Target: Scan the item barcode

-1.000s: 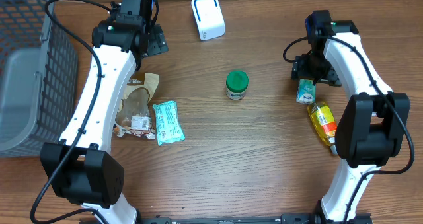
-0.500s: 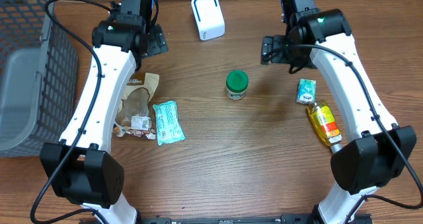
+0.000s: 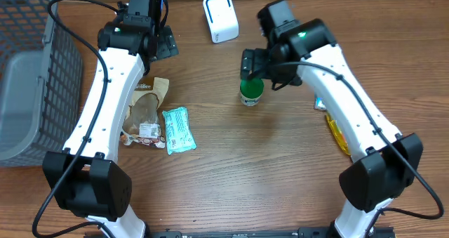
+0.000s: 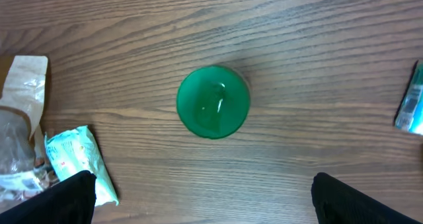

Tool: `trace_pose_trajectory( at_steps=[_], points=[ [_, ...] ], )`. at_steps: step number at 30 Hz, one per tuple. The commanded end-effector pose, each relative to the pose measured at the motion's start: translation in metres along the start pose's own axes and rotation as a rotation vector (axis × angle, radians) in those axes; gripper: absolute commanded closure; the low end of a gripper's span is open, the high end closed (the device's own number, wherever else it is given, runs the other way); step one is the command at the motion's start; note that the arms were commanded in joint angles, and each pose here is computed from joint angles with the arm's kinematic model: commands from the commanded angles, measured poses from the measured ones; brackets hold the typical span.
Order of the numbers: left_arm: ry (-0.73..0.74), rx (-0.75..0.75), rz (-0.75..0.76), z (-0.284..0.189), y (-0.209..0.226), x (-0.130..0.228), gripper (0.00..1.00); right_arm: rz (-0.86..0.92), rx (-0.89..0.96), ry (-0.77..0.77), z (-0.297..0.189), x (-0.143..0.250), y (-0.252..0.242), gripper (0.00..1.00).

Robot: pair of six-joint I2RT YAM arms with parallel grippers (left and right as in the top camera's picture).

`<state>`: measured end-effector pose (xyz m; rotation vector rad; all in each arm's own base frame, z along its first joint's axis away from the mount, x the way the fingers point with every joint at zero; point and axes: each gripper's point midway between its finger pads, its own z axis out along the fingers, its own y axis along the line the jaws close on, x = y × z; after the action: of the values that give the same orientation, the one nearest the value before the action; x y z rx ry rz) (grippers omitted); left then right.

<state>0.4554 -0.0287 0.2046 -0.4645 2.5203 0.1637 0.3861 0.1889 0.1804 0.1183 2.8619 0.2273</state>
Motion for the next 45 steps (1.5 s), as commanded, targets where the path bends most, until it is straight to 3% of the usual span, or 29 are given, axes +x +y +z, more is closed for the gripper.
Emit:
trace_pose_trajectory(
  at_steps=[1, 8, 13, 14, 16, 22, 39, 45],
  points=[
    [-0.034, 0.0, 0.005, -0.009, 0.001, -0.008, 0.01, 0.055, 0.102, -0.061, 0.01, -0.006, -0.004, 0.0],
    [-0.034, 0.0, 0.005, -0.009, 0.001, -0.008, 0.0, 0.16, 0.119, -0.106, 0.026, -0.015, 0.003, 0.0],
    [-0.034, 0.0, 0.005, -0.009, 0.001, -0.008, 0.0, 0.198, 0.055, -0.054, 0.038, -0.01, 0.015, 0.01],
    [-0.034, 0.0, 0.005, -0.009, 0.001, -0.008, 0.01, 0.248, 0.063, -0.049, 0.04, -0.009, 0.013, 0.07],
    [-0.034, 0.0, 0.005, -0.009, 0.001, -0.008, 0.0, 0.331, 0.07, -0.043, 0.043, -0.007, 0.012, 0.11],
    [-0.034, 0.0, 0.005, -0.009, 0.001, -0.008, 0.0, 0.463, 0.077, -0.035, 0.051, -0.006, 0.012, 0.0],
    [-0.034, 0.0, 0.005, -0.009, 0.001, -0.008, 0.0, 0.58, 0.018, 0.028, 0.051, 0.001, 0.021, 0.0],
    [-0.034, 0.0, 0.005, -0.009, 0.001, -0.008, 0.0, 0.589, 0.057, -0.033, 0.051, -0.008, 0.012, 0.0]
  ],
)
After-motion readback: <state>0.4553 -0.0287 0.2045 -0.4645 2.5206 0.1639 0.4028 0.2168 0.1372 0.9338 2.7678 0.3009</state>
